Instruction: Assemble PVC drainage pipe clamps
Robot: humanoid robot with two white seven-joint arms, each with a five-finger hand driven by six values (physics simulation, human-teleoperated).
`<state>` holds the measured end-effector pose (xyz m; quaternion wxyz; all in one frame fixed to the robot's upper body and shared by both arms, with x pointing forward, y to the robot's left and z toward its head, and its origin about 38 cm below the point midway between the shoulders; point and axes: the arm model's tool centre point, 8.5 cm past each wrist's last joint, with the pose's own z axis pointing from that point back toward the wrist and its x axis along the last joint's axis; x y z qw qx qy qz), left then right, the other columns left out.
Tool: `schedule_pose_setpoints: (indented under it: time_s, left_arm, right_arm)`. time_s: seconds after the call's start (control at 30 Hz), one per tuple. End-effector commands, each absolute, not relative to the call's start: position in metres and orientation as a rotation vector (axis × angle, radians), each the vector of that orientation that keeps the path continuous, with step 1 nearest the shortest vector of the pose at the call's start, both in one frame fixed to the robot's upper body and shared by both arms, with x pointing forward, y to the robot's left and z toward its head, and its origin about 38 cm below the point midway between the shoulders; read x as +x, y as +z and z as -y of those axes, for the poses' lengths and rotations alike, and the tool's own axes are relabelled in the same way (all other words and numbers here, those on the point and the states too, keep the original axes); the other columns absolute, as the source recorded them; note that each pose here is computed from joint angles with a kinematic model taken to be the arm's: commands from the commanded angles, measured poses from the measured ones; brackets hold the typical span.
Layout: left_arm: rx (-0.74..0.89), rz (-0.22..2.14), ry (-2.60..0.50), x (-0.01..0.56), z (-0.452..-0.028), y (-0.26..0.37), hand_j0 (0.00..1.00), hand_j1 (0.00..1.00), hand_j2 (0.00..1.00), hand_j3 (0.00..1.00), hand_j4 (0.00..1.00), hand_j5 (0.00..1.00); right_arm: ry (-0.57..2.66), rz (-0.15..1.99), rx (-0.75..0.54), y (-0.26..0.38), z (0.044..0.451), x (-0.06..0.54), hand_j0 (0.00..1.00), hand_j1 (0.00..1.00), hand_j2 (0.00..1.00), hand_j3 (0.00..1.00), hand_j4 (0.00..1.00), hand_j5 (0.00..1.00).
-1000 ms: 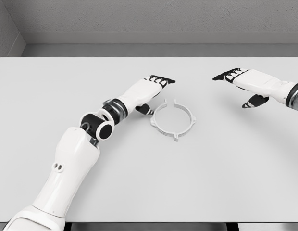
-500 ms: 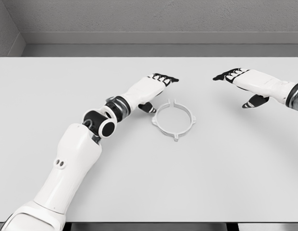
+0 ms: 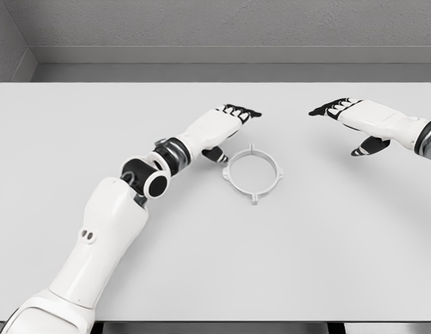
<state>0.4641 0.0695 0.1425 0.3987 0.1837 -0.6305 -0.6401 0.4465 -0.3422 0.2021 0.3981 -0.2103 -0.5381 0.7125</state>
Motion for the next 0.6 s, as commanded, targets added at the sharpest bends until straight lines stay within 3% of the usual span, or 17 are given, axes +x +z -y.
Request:
schedule_pose_setpoints:
  time_s: [0.0,0.1,0.23,0.33,0.43,0.57]
  left_arm:
    - [0.511,1.658,-1.526,0.471,-0.088,0.169,1.0,1.0,1.0,1.0,1.0,1.0]
    - [0.547,1.851,-1.293,0.466,-0.129,0.228,1.0,1.0,1.0,1.0,1.0,1.0]
    - [0.485,2.042,-1.468,0.422,-0.278,0.253,1.0,1.0,1.0,1.0,1.0,1.0]
    - [0.648,1.791,-1.416,0.415,-0.384,0.237,1.0,1.0,1.0,1.0,1.0,1.0]
    - [0.725,1.618,-1.318,0.414,-0.457,0.224,1.0,1.0,1.0,1.0,1.0,1.0]
    - [0.749,1.553,-1.295,0.411,-0.477,0.217,1.0,1.0,1.0,1.0,1.0,1.0]
  right_arm:
    - [1.799,1.364,-0.533,0.203,0.343,0.446,1.0,1.0,1.0,1.0,1.0,1.0]
    - [1.802,1.361,-0.532,0.202,0.344,0.446,1.0,1.0,1.0,1.0,1.0,1.0]
    - [1.811,1.341,-0.559,0.208,0.354,0.445,1.0,1.0,1.0,1.0,1.0,1.0]
    - [1.876,1.3,-0.599,0.222,0.365,0.431,1.0,1.0,1.0,1.0,1.0,1.0]
    - [1.953,1.308,-0.634,0.242,0.359,0.419,1.0,1.0,1.0,1.0,1.0,1.0]
    - [1.956,1.31,-0.636,0.243,0.358,0.42,1.0,1.0,1.0,1.0,1.0,1.0]
